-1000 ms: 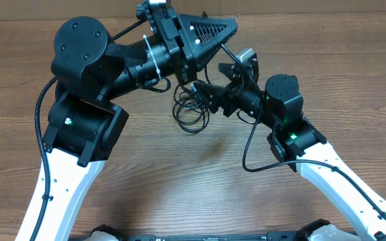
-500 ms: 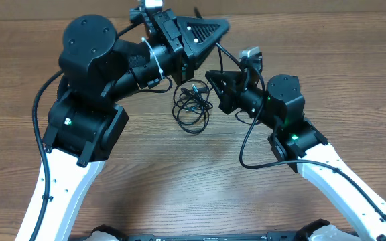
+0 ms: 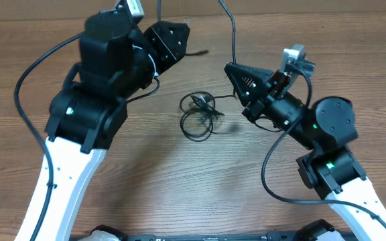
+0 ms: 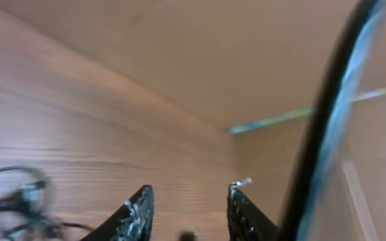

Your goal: Untangle cables

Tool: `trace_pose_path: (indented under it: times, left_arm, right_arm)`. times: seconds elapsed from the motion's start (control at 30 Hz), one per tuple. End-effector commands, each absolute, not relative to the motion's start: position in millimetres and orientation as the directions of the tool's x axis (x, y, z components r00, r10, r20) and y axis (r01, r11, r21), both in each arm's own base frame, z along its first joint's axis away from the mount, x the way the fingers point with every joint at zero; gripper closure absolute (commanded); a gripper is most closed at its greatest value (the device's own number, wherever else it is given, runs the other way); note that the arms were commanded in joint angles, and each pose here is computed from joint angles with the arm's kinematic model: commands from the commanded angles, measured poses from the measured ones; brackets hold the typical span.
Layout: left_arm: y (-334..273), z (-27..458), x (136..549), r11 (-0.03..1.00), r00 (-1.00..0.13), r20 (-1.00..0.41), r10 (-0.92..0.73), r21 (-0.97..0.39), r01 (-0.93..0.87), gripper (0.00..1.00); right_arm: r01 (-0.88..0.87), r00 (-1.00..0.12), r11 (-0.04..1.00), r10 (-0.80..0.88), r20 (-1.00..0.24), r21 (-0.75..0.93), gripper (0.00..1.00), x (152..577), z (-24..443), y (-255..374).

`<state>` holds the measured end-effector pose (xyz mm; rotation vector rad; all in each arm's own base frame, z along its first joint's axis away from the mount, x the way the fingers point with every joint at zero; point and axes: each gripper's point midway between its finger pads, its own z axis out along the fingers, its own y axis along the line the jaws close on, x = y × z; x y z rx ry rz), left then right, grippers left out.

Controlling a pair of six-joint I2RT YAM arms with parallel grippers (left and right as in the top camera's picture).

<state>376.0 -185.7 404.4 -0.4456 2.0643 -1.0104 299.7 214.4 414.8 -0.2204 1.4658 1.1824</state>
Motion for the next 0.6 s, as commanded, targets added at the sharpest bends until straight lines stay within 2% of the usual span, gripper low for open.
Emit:
trace_pose_path:
  times: [0.0, 0.07, 0.23, 0.3, 0.47, 0.57]
  left_arm:
    - [-178.9, 382.9, 385.6, 0.739, -0.639, -0.585, -0.5, -0.673, 0.038, 0.62]
    - [-179.1, 370.0, 382.4, 0.787, -0.668, -0.613, -0.422, -0.613, 0.066, 0.52]
    - [-175.4, 346.1, 370.0, 0.874, -0.715, -0.664, -0.22, -0.459, 0.158, 0.08]
    - [-173.3, 338.6, 364.6, 0.888, -0.732, -0.659, -0.175, -0.426, 0.171, 0.0]
    - [-168.8, 322.7, 351.2, 0.909, -0.773, -0.628, -0.092, -0.371, 0.193, 0.0]
    - [-181.4, 322.8, 341.6, 0.875, -0.764, -0.645, 0.036, -0.349, 0.336, 0.0]
  right_arm:
    - [-0.755, -0.249, 0.405, 0.55, -0.797, 0.515, 0.96, 283.4, 459.5, 204.9]
    - [-0.769, -0.217, 0.372, 0.613, -0.76, 0.52, 0.96, 280.4, 478.4, 198.0]
    - [-0.763, -0.14, 0.316, 0.771, -0.621, 0.565, 0.96, 280.6, 514.8, 171.0]
    - [-0.753, -0.114, 0.301, 0.817, -0.566, 0.586, 0.96, 282.0, 523.3, 160.1]
    - [-0.732, -0.115, 0.23, 0.886, -0.448, 0.642, 0.96, 285.2, 532.5, 144.1]
    - [-0.719, -0.116, 0.23, 0.891, -0.439, 0.656, 0.96, 290.9, 529.1, 144.0]
